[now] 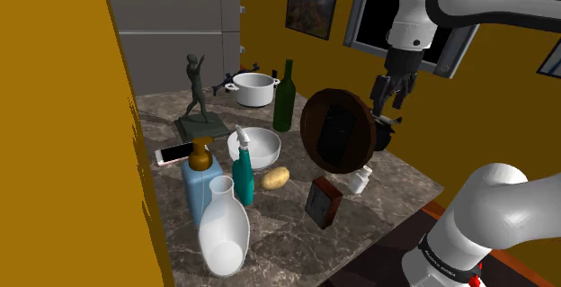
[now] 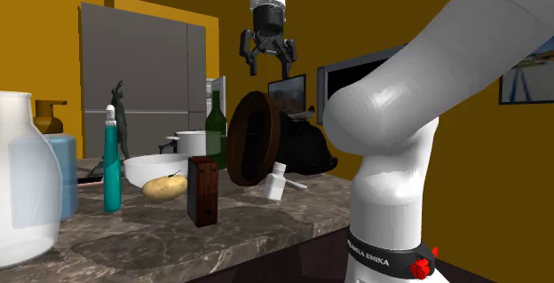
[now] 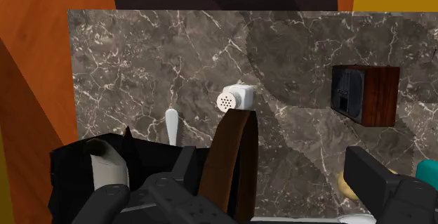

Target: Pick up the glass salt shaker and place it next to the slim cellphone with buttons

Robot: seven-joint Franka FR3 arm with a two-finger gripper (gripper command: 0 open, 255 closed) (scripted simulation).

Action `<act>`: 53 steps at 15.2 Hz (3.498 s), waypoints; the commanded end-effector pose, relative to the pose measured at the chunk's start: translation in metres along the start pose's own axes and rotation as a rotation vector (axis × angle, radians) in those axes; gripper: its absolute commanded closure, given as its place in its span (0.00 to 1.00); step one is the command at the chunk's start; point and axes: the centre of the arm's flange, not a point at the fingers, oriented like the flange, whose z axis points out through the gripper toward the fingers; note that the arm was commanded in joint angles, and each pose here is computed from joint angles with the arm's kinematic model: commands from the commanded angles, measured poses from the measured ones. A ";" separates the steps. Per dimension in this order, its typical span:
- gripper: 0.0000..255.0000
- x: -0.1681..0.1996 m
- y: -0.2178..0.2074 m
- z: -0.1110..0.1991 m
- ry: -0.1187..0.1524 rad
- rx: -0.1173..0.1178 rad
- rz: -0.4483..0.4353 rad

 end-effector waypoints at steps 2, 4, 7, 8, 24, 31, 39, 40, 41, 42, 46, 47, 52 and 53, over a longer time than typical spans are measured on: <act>0.00 -0.002 0.008 0.012 0.009 0.020 -0.031; 0.00 -0.004 0.024 0.037 0.026 0.060 -0.092; 0.00 -0.005 0.045 0.076 0.053 0.121 -0.183; 0.00 -0.005 0.052 0.089 0.061 0.141 -0.214; 0.00 0.010 0.081 0.236 0.131 0.301 -0.455; 0.00 0.010 0.081 0.236 0.131 0.301 -0.455; 1.00 0.016 0.100 0.231 0.126 0.298 -0.455; 1.00 0.016 0.098 0.227 0.127 0.298 -0.452; 1.00 0.017 0.094 0.221 0.128 0.297 -0.449; 1.00 0.020 0.086 0.214 0.153 0.432 -0.388; 0.00 0.022 0.067 0.229 -0.036 0.314 -0.192; 0.00 0.022 0.065 0.234 -0.036 0.314 -0.192; 0.00 0.020 0.057 0.259 -0.036 0.314 -0.192; 0.00 0.019 0.054 0.267 -0.036 0.314 -0.192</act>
